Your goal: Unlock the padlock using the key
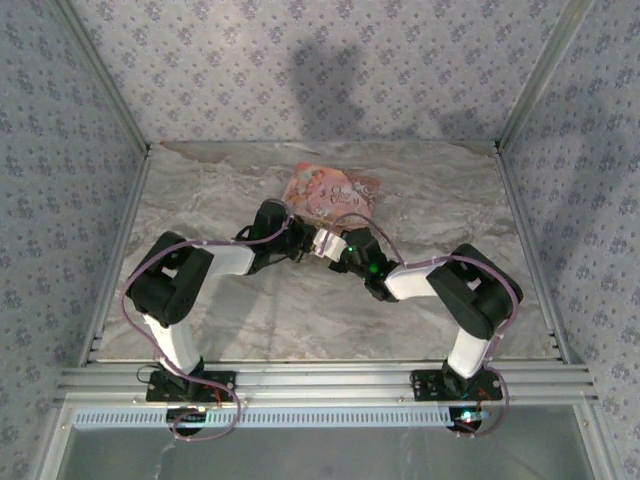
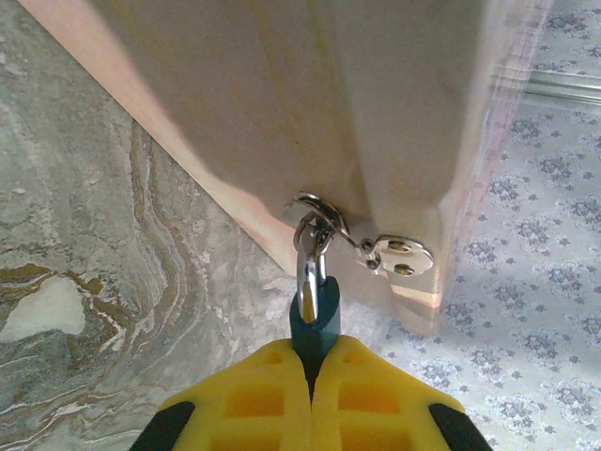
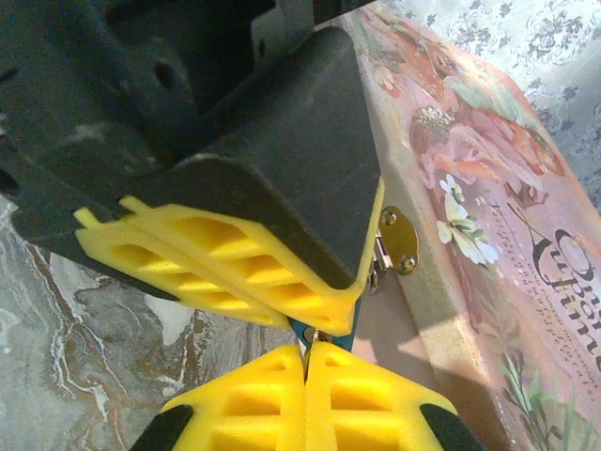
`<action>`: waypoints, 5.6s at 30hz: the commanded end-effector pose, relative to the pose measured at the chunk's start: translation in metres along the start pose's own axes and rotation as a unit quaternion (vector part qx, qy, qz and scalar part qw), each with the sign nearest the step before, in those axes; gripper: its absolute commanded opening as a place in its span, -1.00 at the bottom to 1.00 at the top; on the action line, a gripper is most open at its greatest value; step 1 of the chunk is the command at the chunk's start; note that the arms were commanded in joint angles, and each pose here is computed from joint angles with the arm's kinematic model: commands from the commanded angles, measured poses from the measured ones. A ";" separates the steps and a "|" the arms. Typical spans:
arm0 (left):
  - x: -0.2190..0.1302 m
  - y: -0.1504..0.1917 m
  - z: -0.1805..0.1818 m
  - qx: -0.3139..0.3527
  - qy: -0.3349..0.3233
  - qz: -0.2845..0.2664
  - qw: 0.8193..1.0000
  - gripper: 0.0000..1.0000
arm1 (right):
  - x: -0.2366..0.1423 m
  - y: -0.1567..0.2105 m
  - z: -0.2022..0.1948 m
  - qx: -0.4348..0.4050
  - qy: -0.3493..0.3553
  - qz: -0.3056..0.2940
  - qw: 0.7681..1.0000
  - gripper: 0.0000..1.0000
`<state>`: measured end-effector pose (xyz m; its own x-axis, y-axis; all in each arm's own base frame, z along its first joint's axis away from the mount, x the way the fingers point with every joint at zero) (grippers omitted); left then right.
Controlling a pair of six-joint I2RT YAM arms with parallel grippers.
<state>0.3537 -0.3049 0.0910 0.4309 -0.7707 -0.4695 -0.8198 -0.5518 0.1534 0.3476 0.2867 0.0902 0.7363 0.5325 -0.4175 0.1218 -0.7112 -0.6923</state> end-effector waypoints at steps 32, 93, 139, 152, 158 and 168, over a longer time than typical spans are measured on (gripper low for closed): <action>-0.033 -0.007 -0.016 0.058 -0.009 -0.030 0.998 0.00 | -0.011 0.015 0.004 0.461 -0.070 -0.014 0.885 -1.00; -0.022 -0.111 0.045 0.242 -0.201 -0.011 0.949 0.35 | -0.020 0.040 -0.027 0.602 -0.123 0.009 0.789 -0.13; -0.067 -0.057 0.020 0.269 -0.216 -0.040 0.938 0.71 | -0.021 0.034 -0.055 0.542 -0.185 -0.172 0.801 0.41; -0.063 -0.058 0.029 0.259 -0.226 -0.036 0.938 0.71 | 0.006 0.029 -0.037 0.550 -0.215 -0.169 0.789 0.36; -0.060 -0.059 0.034 0.255 -0.230 -0.034 0.938 0.71 | 0.015 0.027 -0.025 0.552 -0.227 -0.159 0.786 0.28; -0.057 -0.060 0.039 0.250 -0.230 -0.032 0.940 0.70 | 0.024 0.022 -0.016 0.547 -0.243 -0.159 0.785 0.26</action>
<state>0.3712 -0.2199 0.0922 0.4175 -0.4928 -0.7634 -0.9051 -0.2997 -0.3016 0.3778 0.2681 0.0725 0.4365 0.8897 -0.1336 -0.5994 0.1769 -0.7807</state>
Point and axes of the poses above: each hand's point on the last joint's axis, 136 mm out from that joint toward the fingers, its own x axis out along the fingers, its own z axis along the line the jaws close on, y = z × x, the point moved 1 cm from there along -x, back along the fingers, and after that the axes turned 4 degrees about -x, right-handed, at the moved point
